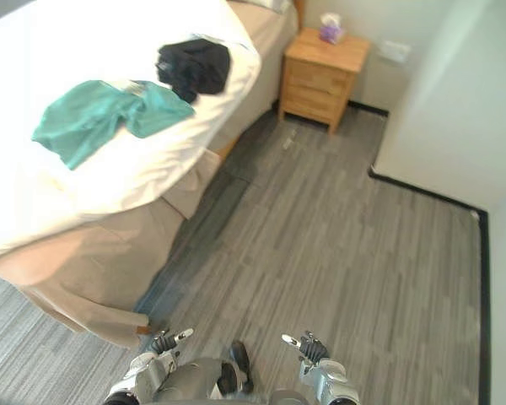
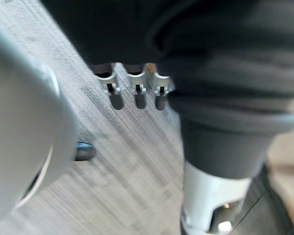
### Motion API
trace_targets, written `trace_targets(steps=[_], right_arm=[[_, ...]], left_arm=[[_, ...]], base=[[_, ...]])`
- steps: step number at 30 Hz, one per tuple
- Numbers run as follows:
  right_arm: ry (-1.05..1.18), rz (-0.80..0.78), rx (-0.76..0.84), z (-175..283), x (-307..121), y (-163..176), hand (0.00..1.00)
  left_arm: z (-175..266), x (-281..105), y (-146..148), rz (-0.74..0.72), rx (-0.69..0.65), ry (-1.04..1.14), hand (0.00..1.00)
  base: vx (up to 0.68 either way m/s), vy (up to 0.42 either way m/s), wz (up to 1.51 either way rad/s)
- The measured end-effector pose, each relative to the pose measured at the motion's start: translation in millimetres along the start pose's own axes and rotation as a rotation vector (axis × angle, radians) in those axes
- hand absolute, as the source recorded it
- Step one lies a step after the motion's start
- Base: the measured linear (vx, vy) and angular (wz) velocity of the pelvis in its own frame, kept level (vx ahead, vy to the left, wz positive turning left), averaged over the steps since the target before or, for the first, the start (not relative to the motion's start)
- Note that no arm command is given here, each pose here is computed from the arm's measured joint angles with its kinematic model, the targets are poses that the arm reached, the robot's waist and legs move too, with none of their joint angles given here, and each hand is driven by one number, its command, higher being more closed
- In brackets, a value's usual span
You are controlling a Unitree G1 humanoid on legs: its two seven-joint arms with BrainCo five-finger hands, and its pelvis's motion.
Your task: Tidy the bed and pick cloth on bed and put in laundry
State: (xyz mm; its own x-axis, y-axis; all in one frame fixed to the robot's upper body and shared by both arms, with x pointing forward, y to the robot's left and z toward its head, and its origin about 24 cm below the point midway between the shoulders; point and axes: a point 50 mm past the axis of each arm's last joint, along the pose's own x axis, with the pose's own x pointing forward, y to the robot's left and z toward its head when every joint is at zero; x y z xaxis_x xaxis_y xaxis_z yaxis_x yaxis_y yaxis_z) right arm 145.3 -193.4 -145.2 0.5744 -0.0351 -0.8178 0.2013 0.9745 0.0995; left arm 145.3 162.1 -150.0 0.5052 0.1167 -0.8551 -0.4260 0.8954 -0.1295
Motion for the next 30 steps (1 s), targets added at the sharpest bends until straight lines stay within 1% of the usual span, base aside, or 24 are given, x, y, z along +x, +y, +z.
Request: trace_targets(steps=[3, 5, 7, 8, 9, 12, 15, 17, 21, 22, 23, 25, 30], right_arm=[[0.006, -0.008, 0.007, -8.7, -3.9, -1.5, 0.0], [0.011, 0.009, -0.021, -10.9, -3.7, 3.5, 0.0], [0.037, 0.055, -0.072, -17.6, -2.9, 19.5, 0.0], [0.042, 0.067, -0.075, -18.6, -2.5, 24.5, 0.0], [0.045, 0.098, -0.063, -19.2, -1.4, 36.4, 0.0], [-0.01, 0.11, -0.071, 2.3, 4.0, 39.5, 0.0], [-0.004, 0.105, -0.064, 0.0, 3.4, 37.9, 0.0], [0.003, 0.094, -0.051, -1.7, 3.0, 34.5, 0.0], [0.076, 0.052, -0.026, -17.2, 0.3, 22.7, 0.0], [0.078, 0.057, -0.01, -17.6, 0.4, 24.4, 0.0], [0.081, 0.057, -0.005, -18.7, 0.1, 24.5, 0.0], [0.094, 0.05, 0.01, -24.7, -2.1, 21.4, 0.0], [0.08, 0.045, 0.02, -21.5, -1.9, 19.2, 0.0]], left_arm=[[-1.6, 0.3, -8.8, -0.011, -0.031, -0.003, 0.0], [-8.0, -0.8, -2.9, 0.017, -0.081, 0.013, 0.0], [-8.6, -2.4, 14.7, 0.073, -0.12, -0.009, 0.0], [-9.7, -3.1, 19.2, 0.085, -0.12, -0.01, 0.0], [-8.7, -3.3, 22.8, 0.094, -0.109, -0.016, 0.0], [-13.8, -3.9, 5.7, 0.056, -0.16, -0.001, 0.0], [-15.2, -4.7, 5.3, 0.05, -0.154, 0.006, 0.0], [-17.0, -5.4, 7.4, 0.05, -0.096, 0.007, 0.0], [-14.7, -5.4, 14.2, 0.067, -0.049, -0.01, 0.0], [-12.1, -5.1, 22.8, 0.082, 0.016, -0.014, 0.0], [-11.7, -5.1, 23.9, 0.082, 0.035, -0.014, 0.0], [-11.3, -5.0, 22.8, 0.078, 0.11, -0.017, 0.0], [-11.9, -4.7, 14.6, 0.052, 0.194, -0.022, 0.0]], base=[[0.37, -0.135, 1.94], [0.35, -0.212, 2.08], [0.4, -0.346, 1.83], [0.4, -0.395, 1.81], [0.35, -0.355, 1.61], [0.27, -0.308, 1.44], [0.1, -0.182, 1.06], [0.02, -0.097, 0.69], [0.03, 0.071, 0.32], [0.02, 0.065, 0.06], [0.03, 0.056, 0.04], [0.05, 0.022, 0.03], [0.01, -0.01, -0.13]])
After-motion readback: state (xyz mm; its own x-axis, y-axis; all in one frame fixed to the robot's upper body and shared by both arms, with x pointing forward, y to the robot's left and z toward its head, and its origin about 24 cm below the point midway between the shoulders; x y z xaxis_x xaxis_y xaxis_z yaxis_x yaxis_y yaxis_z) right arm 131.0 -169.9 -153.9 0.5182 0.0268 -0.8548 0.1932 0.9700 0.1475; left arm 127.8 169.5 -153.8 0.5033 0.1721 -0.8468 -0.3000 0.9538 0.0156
